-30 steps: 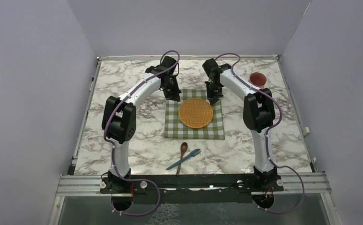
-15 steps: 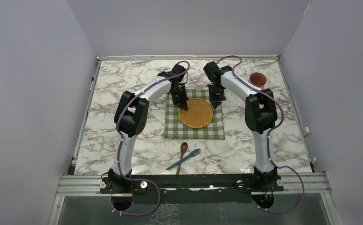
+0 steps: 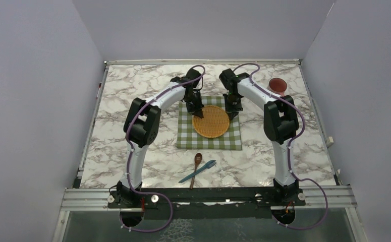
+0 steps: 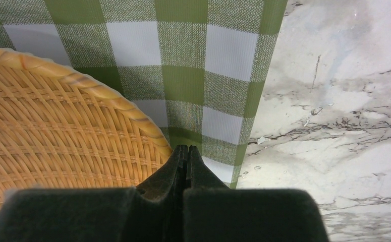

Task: Set the dinner table for one person
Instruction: Adjust the plate on the napkin.

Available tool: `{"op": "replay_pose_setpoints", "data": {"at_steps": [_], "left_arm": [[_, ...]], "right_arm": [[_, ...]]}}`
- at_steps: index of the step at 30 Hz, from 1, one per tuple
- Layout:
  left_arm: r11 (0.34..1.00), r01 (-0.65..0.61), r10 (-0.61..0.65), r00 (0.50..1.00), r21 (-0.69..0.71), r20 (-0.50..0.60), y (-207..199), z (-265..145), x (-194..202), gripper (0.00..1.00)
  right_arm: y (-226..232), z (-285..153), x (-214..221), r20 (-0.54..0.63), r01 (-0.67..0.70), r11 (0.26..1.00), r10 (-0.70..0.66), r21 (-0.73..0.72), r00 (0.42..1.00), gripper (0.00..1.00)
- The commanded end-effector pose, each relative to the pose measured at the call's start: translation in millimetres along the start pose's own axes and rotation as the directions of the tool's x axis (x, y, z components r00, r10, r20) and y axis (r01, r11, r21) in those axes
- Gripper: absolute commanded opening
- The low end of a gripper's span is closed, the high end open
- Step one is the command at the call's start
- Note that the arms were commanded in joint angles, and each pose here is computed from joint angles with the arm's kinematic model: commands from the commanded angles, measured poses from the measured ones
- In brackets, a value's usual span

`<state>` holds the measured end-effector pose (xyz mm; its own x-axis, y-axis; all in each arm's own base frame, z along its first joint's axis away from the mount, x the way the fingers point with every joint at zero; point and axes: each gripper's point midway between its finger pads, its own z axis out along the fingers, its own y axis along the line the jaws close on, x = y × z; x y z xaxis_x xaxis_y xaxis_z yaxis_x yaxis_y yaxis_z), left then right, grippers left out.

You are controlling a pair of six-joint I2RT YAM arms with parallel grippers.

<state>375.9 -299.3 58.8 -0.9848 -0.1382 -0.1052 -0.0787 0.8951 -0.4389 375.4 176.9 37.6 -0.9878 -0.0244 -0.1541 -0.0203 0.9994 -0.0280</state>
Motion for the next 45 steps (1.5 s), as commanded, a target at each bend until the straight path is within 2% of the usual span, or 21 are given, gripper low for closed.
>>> {"op": "replay_pose_setpoints", "data": {"at_steps": [1,45], "left_arm": [[1.000,-0.010,0.010,1.000,-0.011,0.000,2,8,-1,0.00],[0.996,-0.008,0.006,1.000,-0.087,-0.022,19,20,-1,0.00]], "right_arm": [[10,-4,4,-0.011,-0.005,0.999,0.004,-0.048,1.000,0.01],[29,1,-14,-0.012,0.026,0.993,-0.028,-0.115,1.000,0.01]]}}
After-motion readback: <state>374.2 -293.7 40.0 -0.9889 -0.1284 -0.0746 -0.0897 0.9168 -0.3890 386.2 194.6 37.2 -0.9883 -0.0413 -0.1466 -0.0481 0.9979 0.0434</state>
